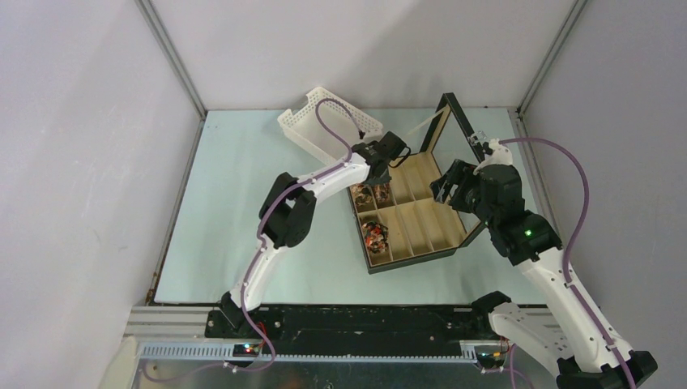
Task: Roll the ties
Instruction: Place the tie in the storage box.
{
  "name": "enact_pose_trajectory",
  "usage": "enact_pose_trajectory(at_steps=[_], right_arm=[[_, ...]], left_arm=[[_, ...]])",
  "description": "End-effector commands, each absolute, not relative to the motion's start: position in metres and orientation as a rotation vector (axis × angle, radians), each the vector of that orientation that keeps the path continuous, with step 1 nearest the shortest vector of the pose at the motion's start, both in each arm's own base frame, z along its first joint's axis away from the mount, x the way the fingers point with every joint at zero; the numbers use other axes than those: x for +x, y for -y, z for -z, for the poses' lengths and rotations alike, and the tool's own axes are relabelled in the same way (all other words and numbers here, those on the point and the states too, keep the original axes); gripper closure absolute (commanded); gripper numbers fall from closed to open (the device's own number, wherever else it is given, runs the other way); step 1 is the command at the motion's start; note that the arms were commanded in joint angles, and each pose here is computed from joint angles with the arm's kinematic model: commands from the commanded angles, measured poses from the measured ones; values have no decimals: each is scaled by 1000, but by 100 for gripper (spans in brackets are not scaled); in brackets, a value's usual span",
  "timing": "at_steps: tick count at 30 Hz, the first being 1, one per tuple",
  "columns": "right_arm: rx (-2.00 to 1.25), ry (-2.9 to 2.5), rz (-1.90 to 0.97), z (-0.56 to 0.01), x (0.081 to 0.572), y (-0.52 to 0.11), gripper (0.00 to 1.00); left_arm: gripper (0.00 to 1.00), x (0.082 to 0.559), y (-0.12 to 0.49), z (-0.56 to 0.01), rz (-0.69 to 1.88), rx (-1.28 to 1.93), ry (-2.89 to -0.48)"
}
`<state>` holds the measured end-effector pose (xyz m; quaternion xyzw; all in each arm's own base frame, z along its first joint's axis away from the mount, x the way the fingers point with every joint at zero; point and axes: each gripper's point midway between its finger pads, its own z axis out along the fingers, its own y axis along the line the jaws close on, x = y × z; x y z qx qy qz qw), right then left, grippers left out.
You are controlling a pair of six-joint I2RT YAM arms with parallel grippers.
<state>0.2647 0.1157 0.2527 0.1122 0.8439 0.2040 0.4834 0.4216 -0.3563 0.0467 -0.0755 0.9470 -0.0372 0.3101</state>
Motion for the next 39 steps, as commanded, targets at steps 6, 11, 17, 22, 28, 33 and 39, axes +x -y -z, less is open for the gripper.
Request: enact_pose_trajectory(at_steps=[6,11,17,22,28,33,39], right_arm=[[284,-2018,-497,-261,266,-114,28],[278,-2017,-505,-262,267,-116,29],[275,-2018,-509,-262,268,-117,29],[267,-2023,-523,-261,270,-120,29],[245,-2022,-527,-261,270,-123,28],[214,-2019,-534,-262,271,-126,27],[105,-2017,-519,-267,272,-134,26]], left_arm=[[39,397,341,-69,51,-148,-2542],[27,397,342,-88,85,-146,-2518],[21,395,339,-105,104,-144,-2499],[15,395,333,-105,69,-136,-2497],[5,396,324,-119,59,-127,-2450],[0,393,321,-147,127,-108,-2392],[3,397,313,-192,246,-66,-2280]])
